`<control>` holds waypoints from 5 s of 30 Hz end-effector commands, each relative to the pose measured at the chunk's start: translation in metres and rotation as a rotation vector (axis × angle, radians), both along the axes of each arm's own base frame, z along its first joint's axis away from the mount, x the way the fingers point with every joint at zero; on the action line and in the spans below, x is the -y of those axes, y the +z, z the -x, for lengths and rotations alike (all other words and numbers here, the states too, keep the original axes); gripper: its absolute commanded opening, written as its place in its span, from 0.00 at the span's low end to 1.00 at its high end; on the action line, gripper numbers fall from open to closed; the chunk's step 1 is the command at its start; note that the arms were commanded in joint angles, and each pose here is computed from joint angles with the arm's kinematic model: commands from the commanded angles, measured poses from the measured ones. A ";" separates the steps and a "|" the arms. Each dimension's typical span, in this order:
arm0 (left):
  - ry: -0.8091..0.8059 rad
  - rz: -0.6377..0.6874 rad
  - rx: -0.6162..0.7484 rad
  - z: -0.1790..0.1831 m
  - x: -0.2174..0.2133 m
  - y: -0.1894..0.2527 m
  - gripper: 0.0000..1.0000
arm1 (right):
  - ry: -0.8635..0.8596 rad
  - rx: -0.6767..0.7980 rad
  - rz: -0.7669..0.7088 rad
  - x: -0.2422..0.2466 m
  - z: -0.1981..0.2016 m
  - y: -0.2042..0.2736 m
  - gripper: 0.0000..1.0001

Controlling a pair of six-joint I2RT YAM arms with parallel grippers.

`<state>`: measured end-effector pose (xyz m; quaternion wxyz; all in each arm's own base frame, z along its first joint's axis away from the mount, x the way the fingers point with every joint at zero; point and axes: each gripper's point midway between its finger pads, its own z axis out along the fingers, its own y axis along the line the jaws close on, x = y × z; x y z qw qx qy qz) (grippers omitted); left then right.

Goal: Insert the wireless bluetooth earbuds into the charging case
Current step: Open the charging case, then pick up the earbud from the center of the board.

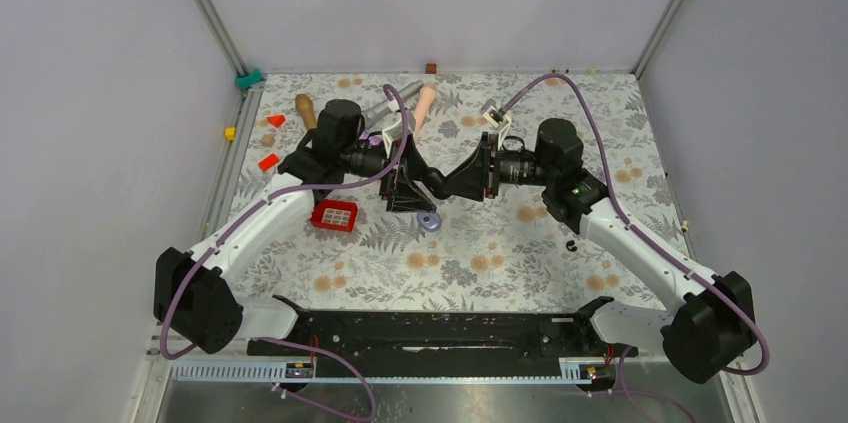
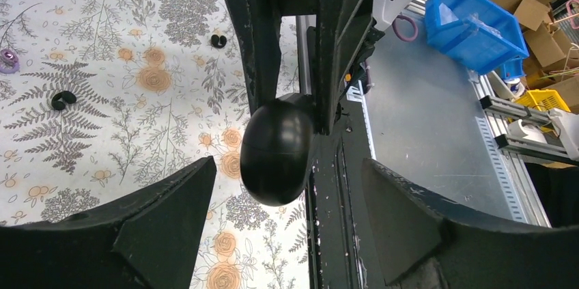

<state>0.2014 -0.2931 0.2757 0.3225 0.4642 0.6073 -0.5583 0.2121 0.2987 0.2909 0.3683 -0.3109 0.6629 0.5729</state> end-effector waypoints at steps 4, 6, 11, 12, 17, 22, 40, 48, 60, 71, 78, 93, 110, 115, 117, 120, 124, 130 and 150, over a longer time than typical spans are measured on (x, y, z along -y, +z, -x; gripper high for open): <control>-0.052 0.050 0.006 0.008 0.003 0.014 0.74 | 0.008 0.045 -0.032 -0.002 -0.003 0.009 0.24; -0.056 0.051 0.006 0.009 0.004 0.015 0.71 | 0.003 0.048 -0.027 -0.002 -0.004 0.007 0.24; -0.061 0.048 0.000 0.010 0.006 0.013 0.58 | 0.007 0.064 -0.009 -0.003 -0.005 0.003 0.24; -0.062 0.048 0.000 0.011 0.006 0.013 0.56 | 0.007 0.065 -0.006 -0.003 -0.005 0.003 0.24; -0.062 0.046 -0.003 0.010 0.006 0.012 0.44 | 0.015 0.074 0.010 -0.003 -0.004 0.000 0.24; -0.060 0.045 -0.002 0.010 0.006 0.011 0.34 | 0.020 0.080 0.014 -0.003 -0.003 -0.001 0.24; -0.066 0.028 0.034 0.013 0.005 0.002 0.00 | -0.011 0.107 0.053 0.000 -0.009 -0.005 0.64; -0.069 0.017 0.052 0.016 0.004 -0.002 0.00 | -0.052 0.132 0.064 0.006 -0.015 0.000 0.68; -0.066 0.014 0.055 0.015 0.004 -0.003 0.00 | -0.097 0.173 0.045 0.022 -0.019 0.016 0.71; -0.020 -0.073 0.129 0.002 -0.003 -0.010 0.00 | -0.165 0.293 0.075 0.045 -0.018 0.048 0.80; -0.006 -0.152 0.131 -0.005 -0.027 -0.014 0.00 | -0.399 0.329 0.333 0.087 -0.062 0.021 0.88; -0.062 -0.136 0.224 0.020 -0.047 -0.025 0.00 | -0.345 0.042 0.870 0.186 -0.079 -0.112 0.88; -0.046 -0.162 0.240 0.025 -0.047 -0.042 0.00 | -0.285 -0.492 0.819 0.179 -0.144 -0.188 0.64; -0.050 -0.161 0.242 0.026 -0.047 -0.043 0.00 | -0.281 -0.525 0.816 0.175 -0.167 -0.198 0.60; -0.052 -0.160 0.240 0.026 -0.047 -0.044 0.00 | -0.276 -0.529 0.811 0.173 -0.171 -0.202 0.60; -0.052 -0.160 0.240 0.026 -0.047 -0.044 0.00 | -0.278 -0.529 0.829 0.171 -0.176 -0.209 0.58; -0.050 -0.163 0.241 0.026 -0.047 -0.044 0.00 | -0.274 -0.509 0.885 0.167 -0.177 -0.220 0.57; -0.049 -0.170 0.228 0.024 -0.046 -0.047 0.00 | -0.272 -0.536 0.896 0.158 -0.178 -0.233 0.47; -0.036 -0.188 0.230 0.021 -0.048 -0.051 0.00 | -0.577 -0.495 1.115 0.183 -0.215 -0.247 0.46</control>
